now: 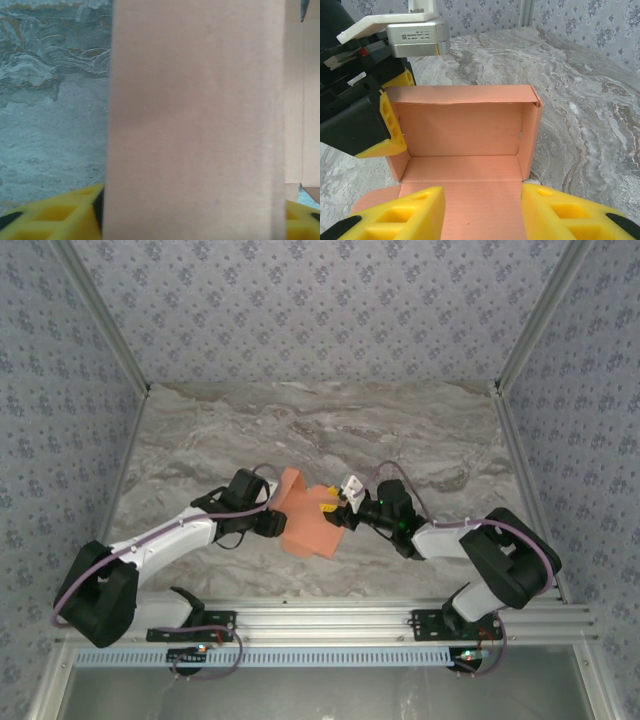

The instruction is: Fold the paper box

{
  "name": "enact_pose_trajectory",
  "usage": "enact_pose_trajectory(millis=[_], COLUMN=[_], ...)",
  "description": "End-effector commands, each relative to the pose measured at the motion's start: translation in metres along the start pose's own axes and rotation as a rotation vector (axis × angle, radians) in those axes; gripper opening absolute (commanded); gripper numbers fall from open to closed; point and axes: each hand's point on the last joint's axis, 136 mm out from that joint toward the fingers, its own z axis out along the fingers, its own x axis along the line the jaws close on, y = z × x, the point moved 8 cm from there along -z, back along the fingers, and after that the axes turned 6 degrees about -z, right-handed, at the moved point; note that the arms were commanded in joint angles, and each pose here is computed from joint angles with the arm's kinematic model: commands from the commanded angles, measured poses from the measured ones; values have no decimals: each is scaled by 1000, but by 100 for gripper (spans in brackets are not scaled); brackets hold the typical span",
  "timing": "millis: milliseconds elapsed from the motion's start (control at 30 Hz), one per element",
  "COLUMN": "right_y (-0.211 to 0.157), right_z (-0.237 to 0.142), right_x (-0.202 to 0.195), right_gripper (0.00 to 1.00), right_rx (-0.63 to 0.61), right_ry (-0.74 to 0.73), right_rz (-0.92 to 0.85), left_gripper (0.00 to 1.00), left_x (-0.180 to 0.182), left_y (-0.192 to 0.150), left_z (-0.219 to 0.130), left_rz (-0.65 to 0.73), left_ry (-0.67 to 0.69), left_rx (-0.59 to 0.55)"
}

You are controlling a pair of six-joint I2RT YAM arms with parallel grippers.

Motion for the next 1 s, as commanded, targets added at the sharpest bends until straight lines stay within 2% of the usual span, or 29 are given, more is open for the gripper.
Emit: enact_pose_trajectory(millis=[0, 133, 233, 400, 500, 533, 567, 633, 733, 833, 967], right_y=[-1, 1, 5, 24, 42, 47, 49, 49, 55, 59, 51], right_z=[-1, -4, -13, -40, -60, -67, -73, -86, -100, -98, -95], right_x=[-1, -5, -14, -6, 0, 0, -1, 0, 5, 15, 20], right_gripper=[46, 46, 46, 48, 49, 52, 66, 78, 84, 85, 83], right_rx=[-2, -3, -19, -59, -8, 17, 60, 145, 162, 154, 224], right_ry=[8, -35, -107, -45, 38, 28, -3, -5, 70, 213, 336], right_rz=[13, 23, 35, -121, -166, -177, -190, -210, -220, -199, -199], left_gripper=[50, 42, 36, 34, 35, 37, 38, 38, 38, 39, 38], left_x=[-9, -18, -27, -51, -60, -59, -57, -51, -47, -50, -53], left_y=[8, 15, 21, 28, 25, 20, 15, 7, 11, 16, 18], left_z=[-3, -10, -22, -53, -73, -77, -78, -74, -70, -73, -72], left_rz=[51, 107, 203, 498, 726, 819, 901, 1012, 1075, 1097, 1113], left_ry=[-59, -127, -198, -381, -440, -447, -442, -428, -431, -532, -610], left_rx=[-18, -35, -72, -118, -137, -143, -159, -192, -193, -155, -104])
